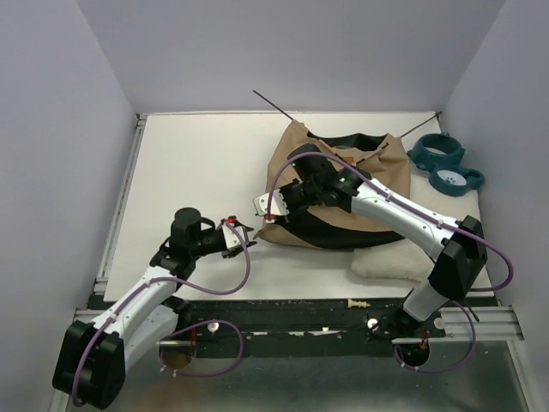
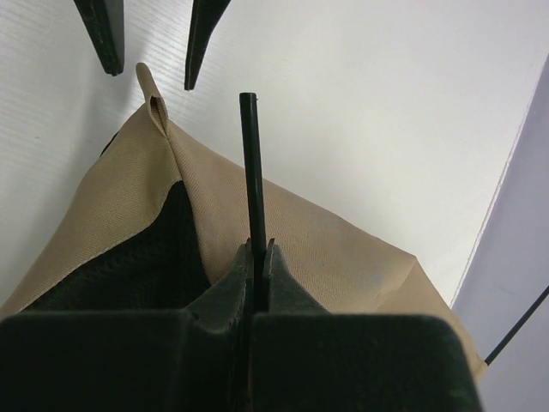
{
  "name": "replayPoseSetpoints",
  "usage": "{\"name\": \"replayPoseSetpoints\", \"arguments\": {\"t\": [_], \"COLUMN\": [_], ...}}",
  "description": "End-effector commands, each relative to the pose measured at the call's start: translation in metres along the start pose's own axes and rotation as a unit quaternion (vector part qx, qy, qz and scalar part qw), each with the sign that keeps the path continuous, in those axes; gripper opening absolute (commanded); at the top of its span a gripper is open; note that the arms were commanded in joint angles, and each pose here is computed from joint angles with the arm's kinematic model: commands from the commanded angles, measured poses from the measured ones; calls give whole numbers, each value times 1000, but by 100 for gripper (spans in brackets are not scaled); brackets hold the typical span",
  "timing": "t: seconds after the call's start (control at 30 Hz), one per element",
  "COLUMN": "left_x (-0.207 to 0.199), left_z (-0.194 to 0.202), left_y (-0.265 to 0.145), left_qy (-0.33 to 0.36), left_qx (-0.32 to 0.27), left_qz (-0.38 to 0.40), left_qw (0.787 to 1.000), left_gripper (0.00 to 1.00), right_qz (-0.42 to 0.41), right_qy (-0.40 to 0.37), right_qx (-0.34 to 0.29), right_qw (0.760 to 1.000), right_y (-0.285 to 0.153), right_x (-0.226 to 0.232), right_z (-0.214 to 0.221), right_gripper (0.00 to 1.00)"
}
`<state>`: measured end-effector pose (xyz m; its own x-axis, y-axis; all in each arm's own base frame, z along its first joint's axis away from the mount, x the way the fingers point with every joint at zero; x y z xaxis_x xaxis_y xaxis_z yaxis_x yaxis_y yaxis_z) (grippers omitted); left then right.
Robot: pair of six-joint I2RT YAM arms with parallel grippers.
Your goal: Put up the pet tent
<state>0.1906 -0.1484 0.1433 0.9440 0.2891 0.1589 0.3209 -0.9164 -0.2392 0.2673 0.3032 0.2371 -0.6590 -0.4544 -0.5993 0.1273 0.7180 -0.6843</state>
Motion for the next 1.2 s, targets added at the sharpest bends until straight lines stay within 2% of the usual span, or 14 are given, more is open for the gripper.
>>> {"name": "replayPoseSetpoints", "arguments": {"t": [0.0, 0.13, 0.47, 0.77, 1.03, 1.17], "left_x": [5, 9, 1, 6, 9, 10], "left_z": [-10, -10, -9, -10, -9, -9], "left_y": [5, 8, 15, 17, 18, 17], "left_qy": [2, -8, 7, -3, -8, -11], "left_qx": [-5, 4, 23, 26, 34, 33], "left_qz": [12, 14, 34, 15, 7, 5], "left_qw": [1000, 1000, 999, 1000, 999, 999], "left_gripper": [50, 45, 51, 45, 49, 42], "right_qz": [-1, -2, 5, 8, 12, 6], "right_qy": [13, 14, 11, 7, 6, 8], "right_qx": [7, 6, 10, 7, 11, 7], "right_qw": [1000, 1000, 1000, 1000, 1000, 1000], "right_y": [-3, -2, -6, -9, -15, -14], "right_x": [-4, -4, -8, -11, -16, -12], "right_z": [1, 1, 0, -2, 1, 0], "right_gripper": [1, 1, 1, 1, 1, 1]}}
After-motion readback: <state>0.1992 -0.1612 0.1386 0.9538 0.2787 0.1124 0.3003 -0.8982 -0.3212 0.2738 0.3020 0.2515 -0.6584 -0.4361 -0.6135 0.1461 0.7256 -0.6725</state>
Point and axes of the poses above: each gripper's point midway between its finger pads, its own y axis out along the fingers, its own x axis along the line the jaws close on, z = x × y, the point moved 6 cm from there along -y, back along the fingers, and after that the axes turned 9 degrees about -y, right-handed, at the moved point
